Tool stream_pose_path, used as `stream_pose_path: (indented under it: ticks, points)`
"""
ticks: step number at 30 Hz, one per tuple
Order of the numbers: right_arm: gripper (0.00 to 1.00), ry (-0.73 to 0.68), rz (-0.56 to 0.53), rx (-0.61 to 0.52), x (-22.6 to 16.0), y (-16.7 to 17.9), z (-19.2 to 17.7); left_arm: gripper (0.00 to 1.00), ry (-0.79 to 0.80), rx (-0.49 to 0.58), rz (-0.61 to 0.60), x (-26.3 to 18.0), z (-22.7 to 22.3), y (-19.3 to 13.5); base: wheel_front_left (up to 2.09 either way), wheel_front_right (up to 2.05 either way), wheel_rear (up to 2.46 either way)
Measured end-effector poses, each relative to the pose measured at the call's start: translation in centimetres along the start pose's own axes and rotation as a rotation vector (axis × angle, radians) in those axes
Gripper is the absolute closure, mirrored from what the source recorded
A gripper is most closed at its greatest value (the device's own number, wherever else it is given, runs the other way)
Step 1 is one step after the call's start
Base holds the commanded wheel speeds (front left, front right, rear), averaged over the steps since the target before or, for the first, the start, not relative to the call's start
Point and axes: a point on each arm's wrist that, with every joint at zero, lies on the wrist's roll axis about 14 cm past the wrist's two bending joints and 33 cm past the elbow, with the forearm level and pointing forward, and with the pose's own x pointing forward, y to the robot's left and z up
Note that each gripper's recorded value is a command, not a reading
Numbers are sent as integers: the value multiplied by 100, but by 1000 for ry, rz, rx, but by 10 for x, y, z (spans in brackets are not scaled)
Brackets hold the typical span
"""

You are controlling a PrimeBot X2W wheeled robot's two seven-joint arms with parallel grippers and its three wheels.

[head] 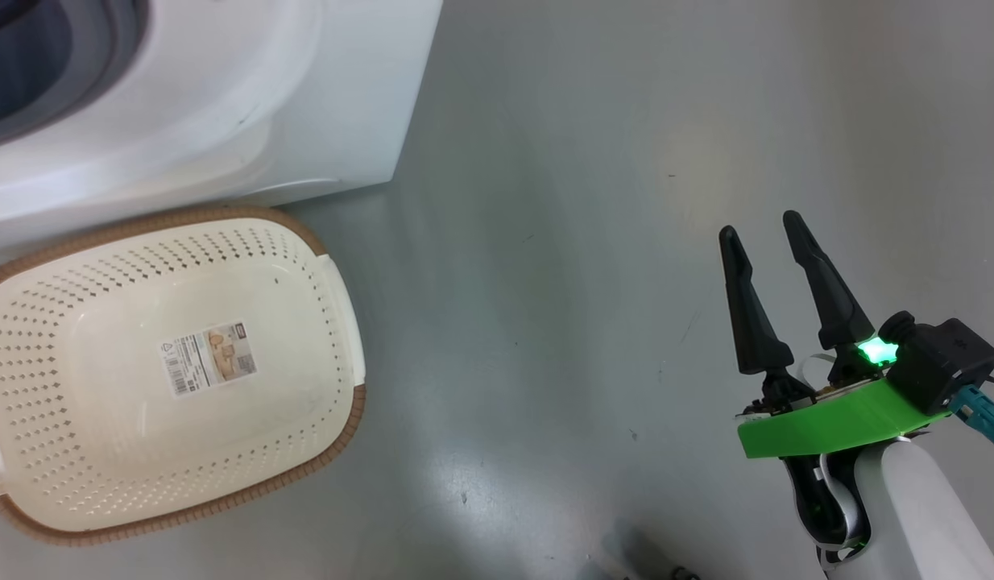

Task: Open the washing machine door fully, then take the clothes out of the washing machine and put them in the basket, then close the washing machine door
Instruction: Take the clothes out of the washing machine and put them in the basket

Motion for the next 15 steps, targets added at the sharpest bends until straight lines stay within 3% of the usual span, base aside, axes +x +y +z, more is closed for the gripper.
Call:
stream_pose_path:
  ticks: [9, 15]
  points:
    - [0, -14, 15, 8, 1, 5, 5, 100, -34, -13, -6, -6, 14, -1, 0, 0, 0]
    - [0, -38, 31, 18, 2, 11, 13, 100, -192, -75, -9, -20, 56, -2, 0, 0, 0]
